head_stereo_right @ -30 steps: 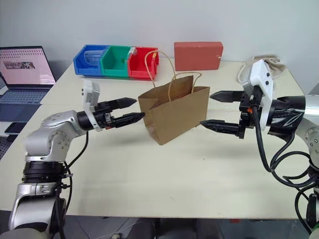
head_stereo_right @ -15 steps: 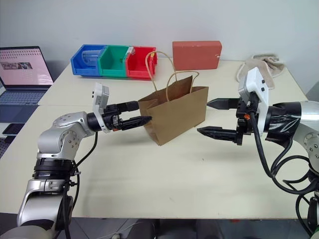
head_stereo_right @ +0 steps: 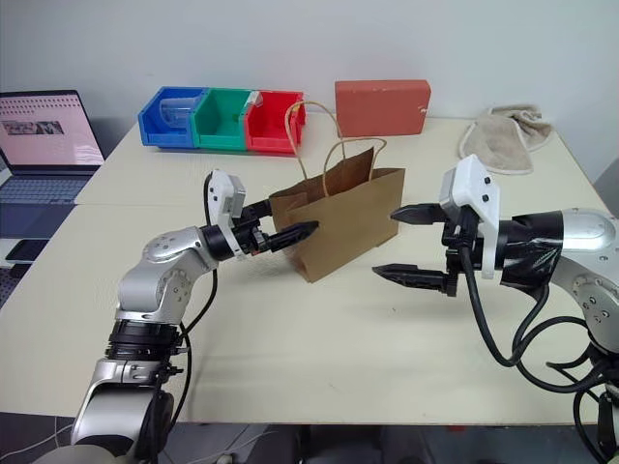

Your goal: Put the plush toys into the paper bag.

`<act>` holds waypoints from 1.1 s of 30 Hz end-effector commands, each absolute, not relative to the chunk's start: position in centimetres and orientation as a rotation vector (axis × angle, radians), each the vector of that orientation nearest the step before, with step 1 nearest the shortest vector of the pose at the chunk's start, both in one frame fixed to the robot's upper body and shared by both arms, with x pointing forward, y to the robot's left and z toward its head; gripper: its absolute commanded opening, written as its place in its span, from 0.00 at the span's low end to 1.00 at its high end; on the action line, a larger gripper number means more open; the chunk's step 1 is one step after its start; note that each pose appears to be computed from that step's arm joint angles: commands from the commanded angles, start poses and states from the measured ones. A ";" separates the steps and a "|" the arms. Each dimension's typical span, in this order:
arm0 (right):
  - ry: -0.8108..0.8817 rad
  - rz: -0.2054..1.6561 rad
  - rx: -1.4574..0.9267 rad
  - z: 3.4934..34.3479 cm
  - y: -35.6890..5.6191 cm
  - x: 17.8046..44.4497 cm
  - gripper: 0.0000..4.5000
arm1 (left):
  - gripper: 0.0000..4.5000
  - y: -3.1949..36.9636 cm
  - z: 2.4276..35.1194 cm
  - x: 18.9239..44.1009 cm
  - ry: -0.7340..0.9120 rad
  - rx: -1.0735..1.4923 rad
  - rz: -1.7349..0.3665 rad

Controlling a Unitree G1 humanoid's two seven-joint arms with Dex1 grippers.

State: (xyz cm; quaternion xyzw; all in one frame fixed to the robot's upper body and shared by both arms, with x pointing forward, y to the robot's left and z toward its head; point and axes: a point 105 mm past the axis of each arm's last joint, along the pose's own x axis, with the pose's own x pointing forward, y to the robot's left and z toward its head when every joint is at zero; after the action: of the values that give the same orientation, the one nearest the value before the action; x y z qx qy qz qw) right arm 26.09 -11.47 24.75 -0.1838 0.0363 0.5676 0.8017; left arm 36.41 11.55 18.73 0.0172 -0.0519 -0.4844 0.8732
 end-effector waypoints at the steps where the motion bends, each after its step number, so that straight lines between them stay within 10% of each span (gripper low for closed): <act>1: 0.030 1.219 -0.427 25.4 -11.1 25.7 1.00 | 0.58 11.4 18.9 36.0 -0.135 0.066 -1.031; 9: 0.013 1.215 -0.436 25.1 -10.8 25.6 1.00 | 0.00 11.4 18.3 36.3 -0.125 0.089 -1.037; 33: 0.141 1.026 -0.486 25.3 -17.0 21.2 1.00 | 0.00 7.5 19.7 34.0 -0.050 0.101 -1.551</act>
State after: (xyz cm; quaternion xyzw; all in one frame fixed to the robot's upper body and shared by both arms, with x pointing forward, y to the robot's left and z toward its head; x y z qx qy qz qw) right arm 21.65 -17.24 24.66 -0.2132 0.0800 0.4918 0.8404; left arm 33.96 7.98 18.76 0.0271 -0.0030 -0.6881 0.7251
